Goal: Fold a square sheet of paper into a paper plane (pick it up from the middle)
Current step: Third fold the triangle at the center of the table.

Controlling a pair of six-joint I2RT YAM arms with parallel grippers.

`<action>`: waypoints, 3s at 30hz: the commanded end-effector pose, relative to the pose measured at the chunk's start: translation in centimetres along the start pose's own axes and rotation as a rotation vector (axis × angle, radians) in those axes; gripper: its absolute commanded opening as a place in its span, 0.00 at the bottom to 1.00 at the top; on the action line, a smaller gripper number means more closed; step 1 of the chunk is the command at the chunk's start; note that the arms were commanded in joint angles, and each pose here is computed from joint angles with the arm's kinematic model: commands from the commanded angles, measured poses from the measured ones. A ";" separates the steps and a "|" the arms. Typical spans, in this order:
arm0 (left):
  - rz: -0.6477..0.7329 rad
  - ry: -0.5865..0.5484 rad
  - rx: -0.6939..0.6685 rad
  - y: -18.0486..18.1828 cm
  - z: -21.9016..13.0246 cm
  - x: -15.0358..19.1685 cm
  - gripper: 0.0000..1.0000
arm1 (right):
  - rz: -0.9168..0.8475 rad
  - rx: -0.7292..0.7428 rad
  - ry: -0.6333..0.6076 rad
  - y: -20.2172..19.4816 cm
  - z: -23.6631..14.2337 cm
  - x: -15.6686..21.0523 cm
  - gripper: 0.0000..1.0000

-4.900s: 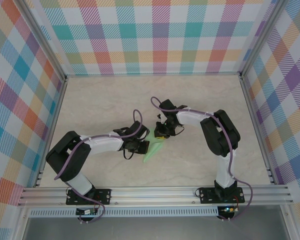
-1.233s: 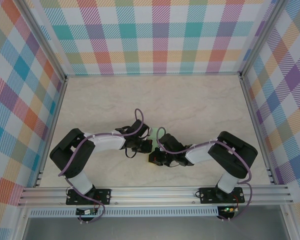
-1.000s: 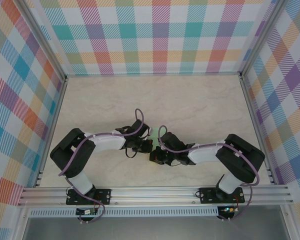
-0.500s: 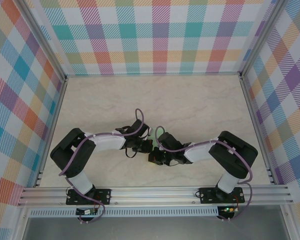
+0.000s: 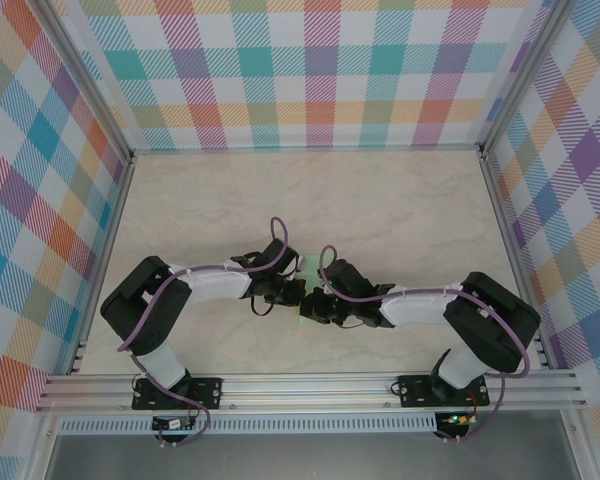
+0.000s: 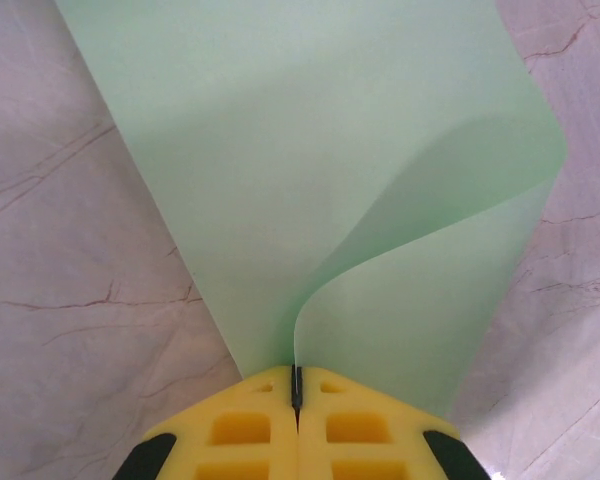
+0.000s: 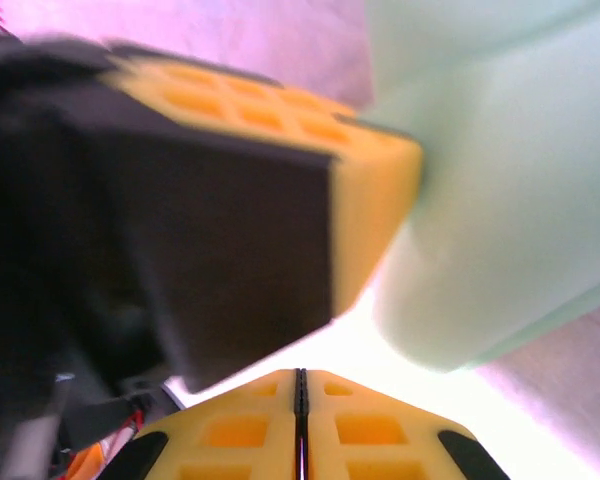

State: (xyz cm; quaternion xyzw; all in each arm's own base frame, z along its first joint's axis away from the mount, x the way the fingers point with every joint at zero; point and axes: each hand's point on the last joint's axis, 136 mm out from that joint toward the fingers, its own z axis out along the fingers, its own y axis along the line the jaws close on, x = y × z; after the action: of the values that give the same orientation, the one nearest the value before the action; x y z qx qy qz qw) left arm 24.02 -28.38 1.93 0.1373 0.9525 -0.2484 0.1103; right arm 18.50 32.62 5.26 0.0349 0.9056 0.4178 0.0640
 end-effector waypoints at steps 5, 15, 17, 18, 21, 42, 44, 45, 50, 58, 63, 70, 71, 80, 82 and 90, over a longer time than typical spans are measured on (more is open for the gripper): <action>-0.020 0.070 -0.027 1.1 0.8 1.5 0.00 | -0.008 -0.003 -0.003 -0.6 -0.2 -1.5 0.10; -0.019 0.078 -0.019 1.0 0.9 1.7 0.00 | 0.027 0.054 0.014 -2.8 1.0 -2.0 0.09; -0.018 0.074 -0.018 0.9 0.9 1.6 0.00 | 0.038 0.088 0.015 -4.2 1.1 -1.5 0.09; -0.019 0.072 -0.020 1.0 0.9 1.5 0.00 | 0.046 0.109 0.012 -5.1 1.1 -1.4 0.09; -0.019 0.072 -0.017 0.9 0.9 1.5 0.00 | 0.063 0.161 0.024 -7.1 1.4 -0.7 0.09; -0.018 0.071 -0.037 1.3 0.8 1.5 0.00 | -0.008 0.034 -0.038 -2.7 -1.6 -5.0 0.11; -0.017 0.072 -0.038 1.3 0.8 1.5 0.00 | -0.004 0.031 -0.032 -2.8 -1.3 -5.3 0.11; -0.016 0.072 -0.037 1.2 0.8 1.5 0.00 | -0.005 0.034 -0.033 -2.9 -1.1 -5.5 0.11; -0.016 0.074 -0.040 1.3 0.8 1.5 0.00 | 0.002 0.050 -0.036 -3.6 -0.8 -5.9 0.11; -0.014 0.075 -0.048 1.4 0.8 1.6 0.00 | 0.067 0.183 0.003 -8.1 0.5 -4.6 0.10; -0.012 0.076 -0.057 1.5 0.7 1.6 0.00 | 0.052 0.138 -0.004 -6.1 -0.4 -5.1 0.11; -0.012 0.071 -0.062 1.6 0.6 1.5 0.00 | 0.015 0.084 -0.060 -3.9 -3.0 -7.5 0.12; -0.014 0.069 -0.062 1.6 0.6 1.5 0.00 | 0.019 0.076 -0.060 -3.9 -3.0 -7.8 0.12; -0.011 0.072 -0.061 1.5 0.6 1.5 0.00 | 0.031 0.091 -0.040 -5.3 -2.1 -8.5 0.11; -0.012 0.073 -0.061 1.6 0.6 1.5 0.00 | 0.046 0.111 -0.036 -6.2 -1.7 -8.3 0.11; -0.013 0.078 -0.062 1.7 0.7 1.7 0.00 | 0.071 0.177 -0.026 -7.8 -1.4 -8.2 0.11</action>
State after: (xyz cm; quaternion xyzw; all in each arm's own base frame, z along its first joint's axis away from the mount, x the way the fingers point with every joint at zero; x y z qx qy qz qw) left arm 24.01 -28.54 1.95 0.1395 0.9522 -0.2499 0.1071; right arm 26.31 26.16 1.52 0.0806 0.9281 0.3584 0.0604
